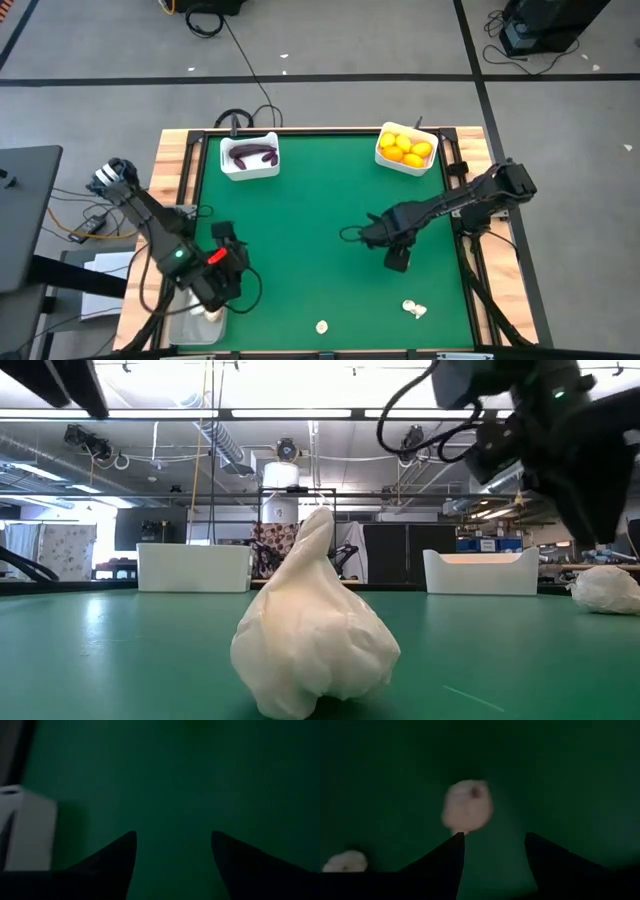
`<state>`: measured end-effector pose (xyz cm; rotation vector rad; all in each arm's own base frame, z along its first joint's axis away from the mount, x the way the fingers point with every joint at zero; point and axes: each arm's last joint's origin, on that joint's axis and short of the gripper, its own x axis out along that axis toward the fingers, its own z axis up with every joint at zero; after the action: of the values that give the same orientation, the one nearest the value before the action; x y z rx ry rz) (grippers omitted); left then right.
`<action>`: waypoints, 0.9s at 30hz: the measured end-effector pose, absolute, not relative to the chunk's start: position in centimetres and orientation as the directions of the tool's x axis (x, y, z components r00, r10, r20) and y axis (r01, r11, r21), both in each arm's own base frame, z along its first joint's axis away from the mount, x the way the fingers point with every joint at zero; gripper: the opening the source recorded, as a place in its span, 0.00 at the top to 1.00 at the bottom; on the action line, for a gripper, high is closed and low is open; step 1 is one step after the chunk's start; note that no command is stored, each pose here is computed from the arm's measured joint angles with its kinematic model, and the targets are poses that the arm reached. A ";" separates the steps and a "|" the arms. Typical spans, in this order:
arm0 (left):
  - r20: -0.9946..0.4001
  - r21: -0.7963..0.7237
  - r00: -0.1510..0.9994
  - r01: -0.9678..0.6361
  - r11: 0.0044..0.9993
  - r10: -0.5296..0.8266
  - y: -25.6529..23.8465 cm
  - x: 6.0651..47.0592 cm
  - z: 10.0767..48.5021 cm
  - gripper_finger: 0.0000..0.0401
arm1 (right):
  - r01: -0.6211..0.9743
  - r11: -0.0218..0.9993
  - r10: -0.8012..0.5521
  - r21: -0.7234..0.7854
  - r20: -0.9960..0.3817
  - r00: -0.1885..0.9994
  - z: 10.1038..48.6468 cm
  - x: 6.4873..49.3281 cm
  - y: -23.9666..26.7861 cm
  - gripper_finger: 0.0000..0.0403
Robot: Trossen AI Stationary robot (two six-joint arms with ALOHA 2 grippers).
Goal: Sort produce into baskets
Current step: Put the top right white garlic into the gray bin
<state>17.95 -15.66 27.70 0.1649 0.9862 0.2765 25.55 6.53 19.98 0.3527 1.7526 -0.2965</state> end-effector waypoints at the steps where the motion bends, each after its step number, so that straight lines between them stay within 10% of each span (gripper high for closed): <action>1: -0.799 0.255 0.527 -0.139 0.957 0.290 -15.4 18.2 27.1 0.35 | 0.381 0.925 0.075 0.000 -0.980 -0.182 20.0 25.5 7.0 0.45; 18: -0.663 0.155 0.730 -0.081 0.985 0.164 -12.3 22.7 21.6 0.36 | 0.431 0.901 0.019 -0.053 -0.987 -0.161 17.5 24.2 8.9 0.48; 27: -0.435 0.311 0.788 -0.322 0.894 0.436 -10.8 23.8 22.0 0.36 | 0.374 0.927 0.013 0.008 -1.000 -0.010 15.3 24.6 8.9 0.53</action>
<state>23.76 -10.79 21.97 0.2258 0.5217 0.4120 24.62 8.89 15.25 0.3101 1.5619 -0.2928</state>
